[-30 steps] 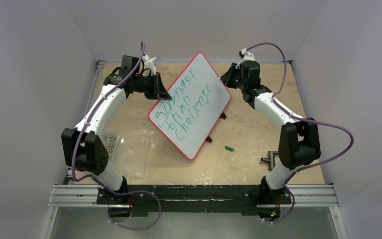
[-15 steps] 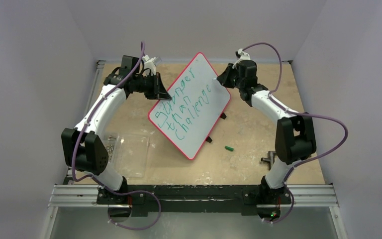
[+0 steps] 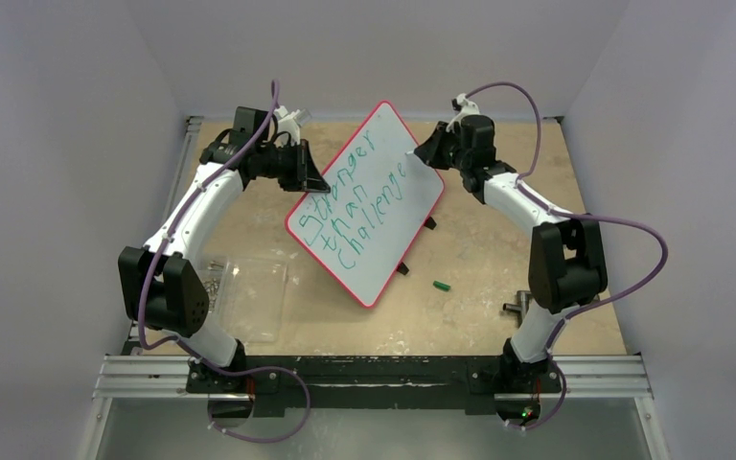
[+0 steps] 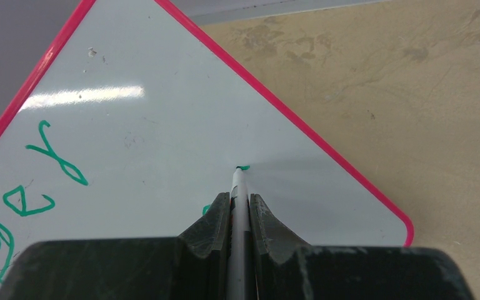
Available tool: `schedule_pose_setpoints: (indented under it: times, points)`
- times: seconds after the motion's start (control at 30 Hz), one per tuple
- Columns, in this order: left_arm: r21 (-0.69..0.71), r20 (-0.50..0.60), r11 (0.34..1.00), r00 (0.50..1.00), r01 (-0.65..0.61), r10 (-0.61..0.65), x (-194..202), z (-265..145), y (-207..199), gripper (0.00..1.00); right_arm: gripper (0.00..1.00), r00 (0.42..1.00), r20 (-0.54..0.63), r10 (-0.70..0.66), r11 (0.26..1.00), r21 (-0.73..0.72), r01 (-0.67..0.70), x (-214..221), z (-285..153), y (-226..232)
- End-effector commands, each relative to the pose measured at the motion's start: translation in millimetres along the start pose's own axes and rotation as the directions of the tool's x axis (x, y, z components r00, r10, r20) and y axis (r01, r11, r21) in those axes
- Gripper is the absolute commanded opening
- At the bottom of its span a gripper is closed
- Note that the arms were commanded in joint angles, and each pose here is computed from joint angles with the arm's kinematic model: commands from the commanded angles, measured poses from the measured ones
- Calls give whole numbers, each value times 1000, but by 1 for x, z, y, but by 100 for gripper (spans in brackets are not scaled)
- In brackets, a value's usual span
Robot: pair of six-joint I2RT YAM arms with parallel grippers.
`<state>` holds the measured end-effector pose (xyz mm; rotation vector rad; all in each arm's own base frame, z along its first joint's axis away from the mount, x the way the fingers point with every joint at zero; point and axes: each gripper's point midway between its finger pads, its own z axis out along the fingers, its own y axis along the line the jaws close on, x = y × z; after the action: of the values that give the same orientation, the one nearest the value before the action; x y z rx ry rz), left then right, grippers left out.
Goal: Write a sentence on the whiteboard
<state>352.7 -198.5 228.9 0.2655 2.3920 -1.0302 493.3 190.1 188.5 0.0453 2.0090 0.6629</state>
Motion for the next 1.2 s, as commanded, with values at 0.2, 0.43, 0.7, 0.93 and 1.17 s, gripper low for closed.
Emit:
schedule_pose_setpoints:
  times: [0.2,0.43,0.7,0.93,1.17]
  points:
    - [-62,81,994,992,-92,97,-17,-15,0,0,0,1000,3,13,993,-119,-13,-2,-7,25]
    - [-63,82,994,992,-91,97,-17,-15,0,0,0,1000,-12,20,991,-132,-21,6,-14,27]
    - [-64,82,994,992,-91,96,-17,-15,0,0,0,999,-27,16,994,-104,-19,17,-19,19]
    - [-66,83,994,992,-92,98,-17,-15,0,0,0,999,-33,24,998,-49,-26,21,-16,7]
    - [-64,83,994,992,-92,98,-17,-15,-1,0,0,1000,-18,18,1000,18,-18,16,-12,-6]
